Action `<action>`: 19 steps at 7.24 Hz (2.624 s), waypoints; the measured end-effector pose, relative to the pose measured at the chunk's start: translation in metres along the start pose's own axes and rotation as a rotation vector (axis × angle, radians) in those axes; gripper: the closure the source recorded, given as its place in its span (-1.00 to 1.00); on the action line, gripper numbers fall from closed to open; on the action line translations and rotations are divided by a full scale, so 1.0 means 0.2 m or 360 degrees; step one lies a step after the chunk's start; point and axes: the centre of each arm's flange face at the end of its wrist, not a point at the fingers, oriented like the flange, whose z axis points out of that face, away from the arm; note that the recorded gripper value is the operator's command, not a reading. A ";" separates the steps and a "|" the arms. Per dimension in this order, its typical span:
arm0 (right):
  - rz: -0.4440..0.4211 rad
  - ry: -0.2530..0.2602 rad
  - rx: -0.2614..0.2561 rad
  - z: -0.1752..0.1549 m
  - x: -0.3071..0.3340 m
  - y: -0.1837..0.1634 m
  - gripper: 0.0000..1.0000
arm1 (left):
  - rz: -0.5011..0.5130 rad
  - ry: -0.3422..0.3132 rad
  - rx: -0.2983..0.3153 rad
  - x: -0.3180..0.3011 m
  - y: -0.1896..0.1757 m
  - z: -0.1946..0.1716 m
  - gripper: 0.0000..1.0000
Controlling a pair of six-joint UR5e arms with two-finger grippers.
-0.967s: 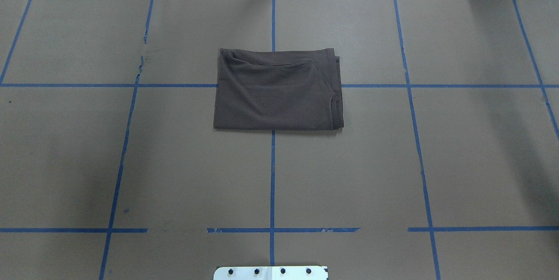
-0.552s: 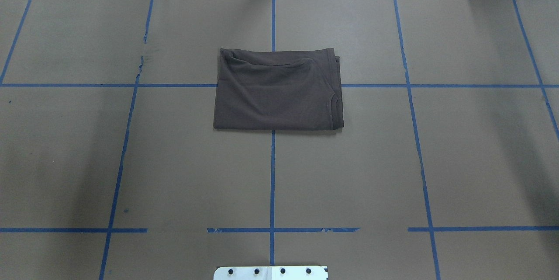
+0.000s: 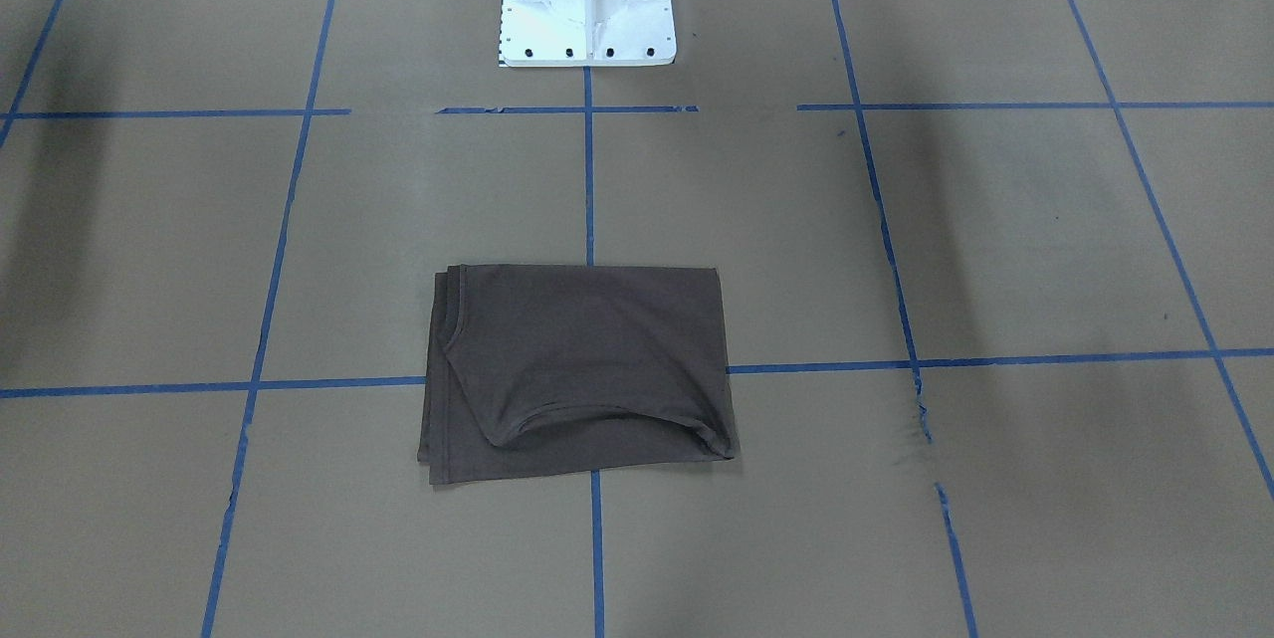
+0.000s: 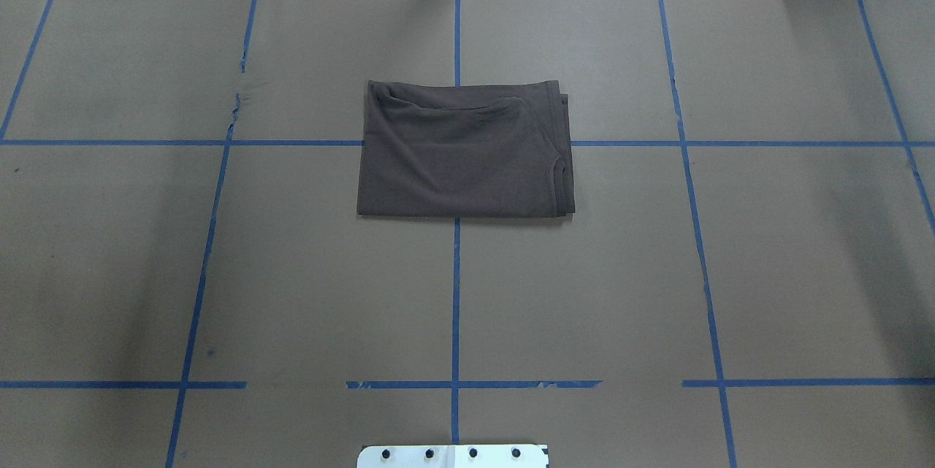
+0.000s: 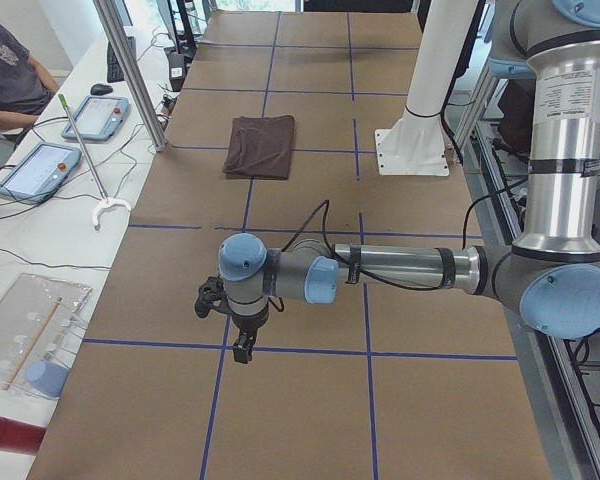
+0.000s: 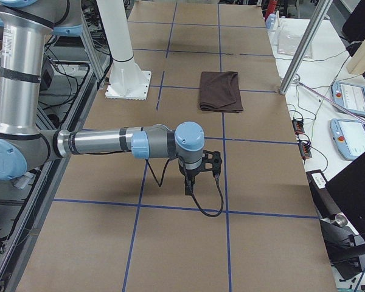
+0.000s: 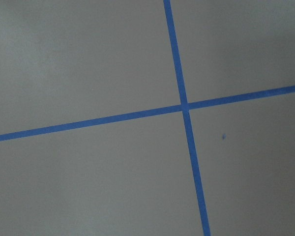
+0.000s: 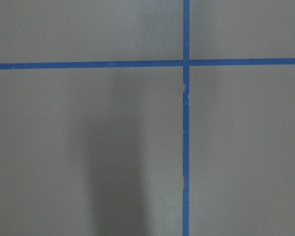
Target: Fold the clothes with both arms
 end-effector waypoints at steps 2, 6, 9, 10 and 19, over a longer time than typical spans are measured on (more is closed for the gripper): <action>-0.0053 0.0013 -0.0016 0.02 0.10 0.06 -1.00 | 0.0018 0.0000 -0.0010 -0.02 0.01 -0.02 -1.00; -0.0053 0.0012 -0.0030 0.09 0.19 -0.27 -1.00 | 0.0019 -0.0001 -0.0004 -0.02 -0.01 -0.03 -1.00; -0.0044 -0.0035 -0.0021 0.09 0.18 -0.30 -1.00 | 0.0009 -0.0001 0.0002 -0.02 -0.01 -0.04 -1.00; -0.0039 -0.0050 -0.0017 0.09 0.18 -0.30 -1.00 | 0.0004 0.0000 0.0004 -0.02 -0.01 -0.04 -1.00; -0.0028 -0.0058 -0.0017 0.10 0.19 -0.29 -1.00 | -0.0185 0.0005 0.0011 -0.02 -0.01 -0.04 -1.00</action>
